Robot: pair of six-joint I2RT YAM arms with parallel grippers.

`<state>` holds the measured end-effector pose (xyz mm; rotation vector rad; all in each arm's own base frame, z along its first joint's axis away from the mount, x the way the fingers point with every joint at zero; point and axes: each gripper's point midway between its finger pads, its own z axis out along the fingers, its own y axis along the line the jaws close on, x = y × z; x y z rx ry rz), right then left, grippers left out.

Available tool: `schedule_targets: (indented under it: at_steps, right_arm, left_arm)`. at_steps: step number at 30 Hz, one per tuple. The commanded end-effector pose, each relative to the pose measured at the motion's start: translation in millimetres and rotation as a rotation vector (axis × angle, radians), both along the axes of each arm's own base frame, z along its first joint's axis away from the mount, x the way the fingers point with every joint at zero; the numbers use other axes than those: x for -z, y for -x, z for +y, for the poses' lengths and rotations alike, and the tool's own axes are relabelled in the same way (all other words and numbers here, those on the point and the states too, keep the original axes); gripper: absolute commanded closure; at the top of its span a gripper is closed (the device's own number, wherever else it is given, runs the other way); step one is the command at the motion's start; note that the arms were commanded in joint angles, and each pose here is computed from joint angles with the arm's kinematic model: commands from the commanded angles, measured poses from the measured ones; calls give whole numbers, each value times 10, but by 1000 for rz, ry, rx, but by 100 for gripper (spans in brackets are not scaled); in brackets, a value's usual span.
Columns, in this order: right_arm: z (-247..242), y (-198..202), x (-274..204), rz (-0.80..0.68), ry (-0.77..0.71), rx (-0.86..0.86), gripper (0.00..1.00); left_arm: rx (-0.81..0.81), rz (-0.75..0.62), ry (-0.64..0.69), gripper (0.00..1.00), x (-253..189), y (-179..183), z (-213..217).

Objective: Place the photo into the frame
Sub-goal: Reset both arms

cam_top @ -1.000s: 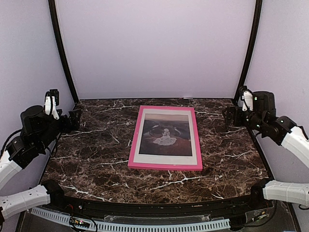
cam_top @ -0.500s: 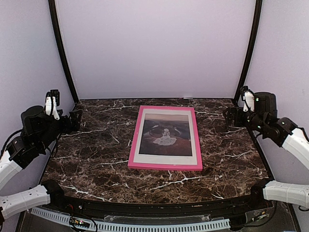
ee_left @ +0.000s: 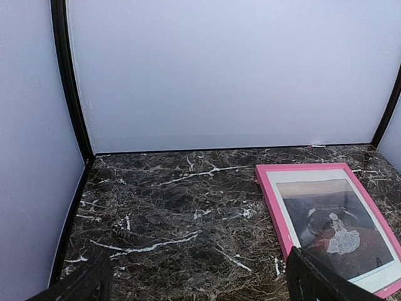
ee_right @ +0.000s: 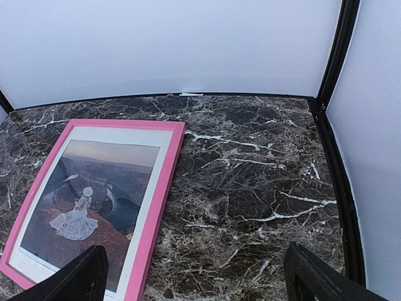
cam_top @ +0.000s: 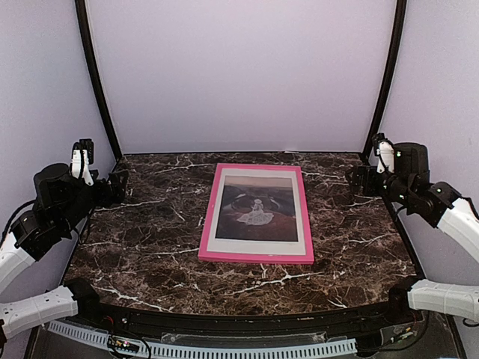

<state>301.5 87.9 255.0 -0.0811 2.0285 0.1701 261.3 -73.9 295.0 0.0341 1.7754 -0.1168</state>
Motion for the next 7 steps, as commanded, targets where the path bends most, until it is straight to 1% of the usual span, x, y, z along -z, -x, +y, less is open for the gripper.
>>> schedule_targets:
  at_steps: [1, 7]
  right_arm:
    - [-29, -41, -53, -27, 3, 19, 1]
    - [-22, -43, -41, -25, 2, 16, 1]
  left_arm:
    - [1, -12, 9, 1, -5, -21, -10]
    - [3, -8, 10, 1, 4, -24, -14]
